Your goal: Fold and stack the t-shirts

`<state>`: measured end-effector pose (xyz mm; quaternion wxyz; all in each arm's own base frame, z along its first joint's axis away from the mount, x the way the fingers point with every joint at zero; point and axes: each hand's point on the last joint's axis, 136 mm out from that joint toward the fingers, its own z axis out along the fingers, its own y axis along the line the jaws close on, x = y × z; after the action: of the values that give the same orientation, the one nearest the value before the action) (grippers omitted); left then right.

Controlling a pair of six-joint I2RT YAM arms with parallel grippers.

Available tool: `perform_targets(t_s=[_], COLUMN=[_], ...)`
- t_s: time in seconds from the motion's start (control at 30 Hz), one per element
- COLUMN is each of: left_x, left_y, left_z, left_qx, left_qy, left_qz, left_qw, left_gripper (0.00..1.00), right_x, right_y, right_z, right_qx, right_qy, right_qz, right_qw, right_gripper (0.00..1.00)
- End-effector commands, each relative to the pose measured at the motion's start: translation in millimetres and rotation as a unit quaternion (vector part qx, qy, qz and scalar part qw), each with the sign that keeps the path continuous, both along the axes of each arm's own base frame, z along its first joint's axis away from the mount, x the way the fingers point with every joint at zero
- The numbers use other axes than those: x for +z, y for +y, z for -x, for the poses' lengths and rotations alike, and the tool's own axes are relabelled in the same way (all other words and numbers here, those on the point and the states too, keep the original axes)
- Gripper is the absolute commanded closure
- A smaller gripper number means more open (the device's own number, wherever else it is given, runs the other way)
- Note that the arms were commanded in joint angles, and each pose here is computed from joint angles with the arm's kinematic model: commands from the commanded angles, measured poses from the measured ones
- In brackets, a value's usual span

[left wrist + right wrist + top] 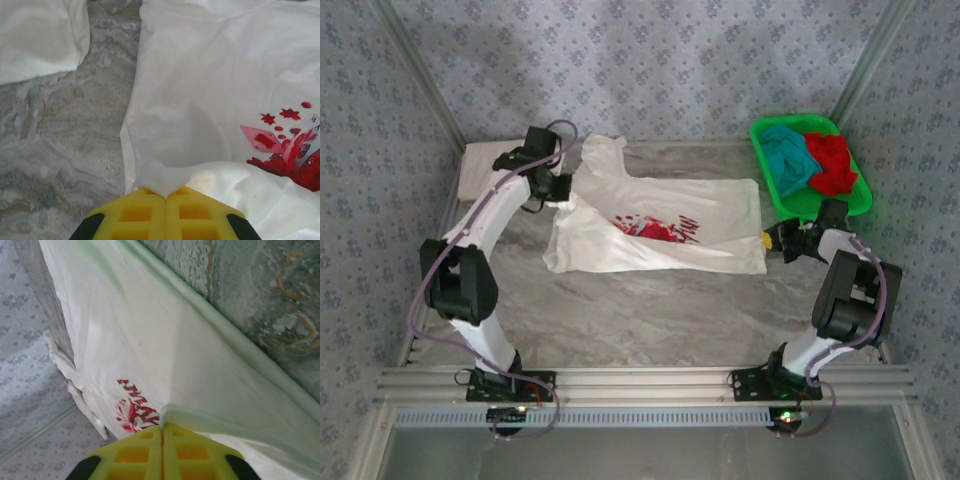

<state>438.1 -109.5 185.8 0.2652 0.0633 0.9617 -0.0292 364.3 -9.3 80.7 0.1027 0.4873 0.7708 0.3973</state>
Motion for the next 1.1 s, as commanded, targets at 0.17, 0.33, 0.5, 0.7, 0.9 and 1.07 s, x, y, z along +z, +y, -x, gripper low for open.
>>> perform_targets(t_s=[0.17, 0.33, 0.5, 0.7, 0.9, 1.07], left_x=[20, 43, 39, -25, -80, -111], left_y=[3, 12, 3, -2, -2, -3], left_z=[-30, -10, 31, 74, 82, 69], left_qx=[-0.005, 0.032, 0.034, 0.046, 0.056, 0.042], left_qy=[-0.009, -0.026, -0.018, 0.06, 0.108, 0.12], left_qz=[-0.034, -0.029, -0.006, 0.034, 0.04, 0.037], left_qw=[0.999, 0.999, 0.999, 0.997, 0.992, 0.991], left_gripper=[0.29, 0.16, 0.2, 0.26, 0.26, 0.31], right_x=[15, 48, 99, 63, 13, -8], right_y=[-8, -16, -21, 34, 59, 75], right_z=[-23, -17, -5, 12, 13, 2], right_qx=[-0.027, -0.041, -0.013, 0.144, 0.206, 0.261], right_qy=[-0.01, -0.043, -0.099, -0.076, -0.05, -0.033], right_qz=[0.001, 0.047, 0.184, 0.307, 0.304, 0.304], right_qw=[1.0, 0.997, 0.978, 0.938, 0.929, 0.916], right_gripper=[0.72, 0.65, 0.61, 0.67, 0.88, 1.0])
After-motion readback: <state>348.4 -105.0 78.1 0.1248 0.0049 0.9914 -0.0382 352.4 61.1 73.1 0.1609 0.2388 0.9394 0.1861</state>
